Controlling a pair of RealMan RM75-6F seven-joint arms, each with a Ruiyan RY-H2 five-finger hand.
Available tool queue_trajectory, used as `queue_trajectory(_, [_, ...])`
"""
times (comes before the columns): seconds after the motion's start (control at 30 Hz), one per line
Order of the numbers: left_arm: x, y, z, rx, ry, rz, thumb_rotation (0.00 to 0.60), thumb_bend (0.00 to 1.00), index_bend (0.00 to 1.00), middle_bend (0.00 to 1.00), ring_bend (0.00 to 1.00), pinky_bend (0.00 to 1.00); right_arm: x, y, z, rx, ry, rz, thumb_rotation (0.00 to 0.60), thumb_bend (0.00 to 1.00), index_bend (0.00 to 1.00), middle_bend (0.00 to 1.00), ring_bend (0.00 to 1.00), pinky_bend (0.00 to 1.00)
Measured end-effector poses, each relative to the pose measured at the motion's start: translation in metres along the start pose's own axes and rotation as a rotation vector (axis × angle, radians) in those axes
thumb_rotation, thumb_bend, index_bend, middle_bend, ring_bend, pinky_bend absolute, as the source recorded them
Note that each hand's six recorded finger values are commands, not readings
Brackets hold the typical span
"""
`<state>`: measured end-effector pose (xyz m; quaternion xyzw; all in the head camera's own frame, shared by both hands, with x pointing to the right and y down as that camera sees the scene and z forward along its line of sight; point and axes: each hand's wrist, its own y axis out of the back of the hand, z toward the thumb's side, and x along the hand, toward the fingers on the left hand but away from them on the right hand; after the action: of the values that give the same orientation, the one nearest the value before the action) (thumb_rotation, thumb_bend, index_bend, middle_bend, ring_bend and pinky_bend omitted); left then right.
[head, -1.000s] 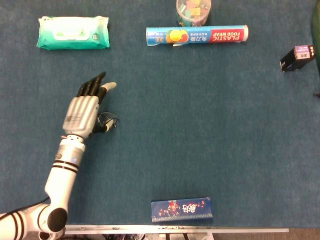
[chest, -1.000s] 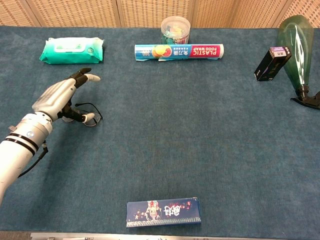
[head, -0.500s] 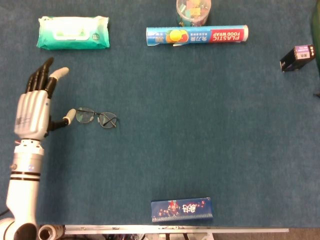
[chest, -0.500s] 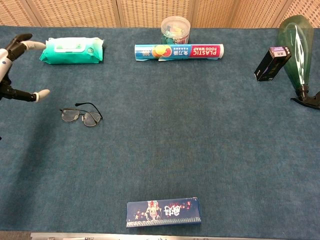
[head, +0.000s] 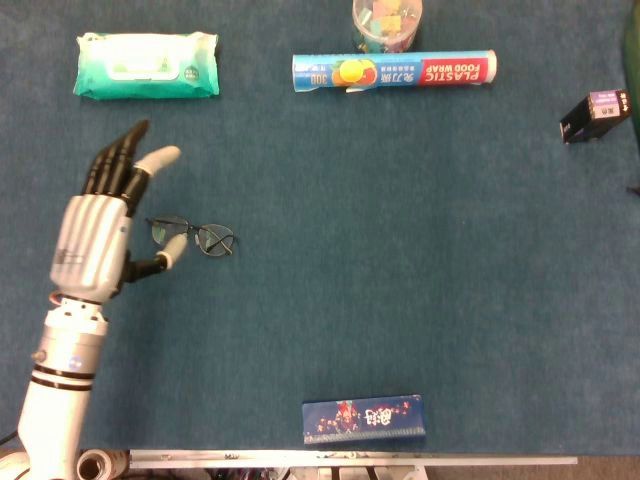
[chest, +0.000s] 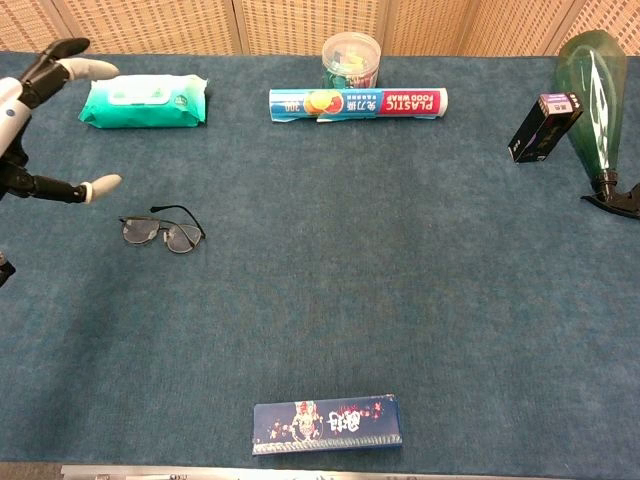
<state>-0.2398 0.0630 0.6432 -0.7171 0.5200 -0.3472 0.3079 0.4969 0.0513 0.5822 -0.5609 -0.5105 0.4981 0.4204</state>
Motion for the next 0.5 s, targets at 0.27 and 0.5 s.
queue_trajectory(0.27, [0.007, -0.022, 0.031, 0.029, -0.084, -0.061, 0.6, 0.2, 0.16, 0.0, 0.0, 0.06, 0.003, 0.001, -0.005, -0.004, -0.011, -0.005, 0.6, 0.04, 0.15, 0.21, 0.21, 0.45])
queue_trajectory(0.5, [0.016, -0.039, 0.039, 0.031, -0.087, -0.098, 0.6, 0.2, 0.16, 0.0, 0.0, 0.06, 0.005, 0.003, -0.009, -0.007, -0.022, -0.008, 0.6, 0.04, 0.15, 0.21, 0.21, 0.45])
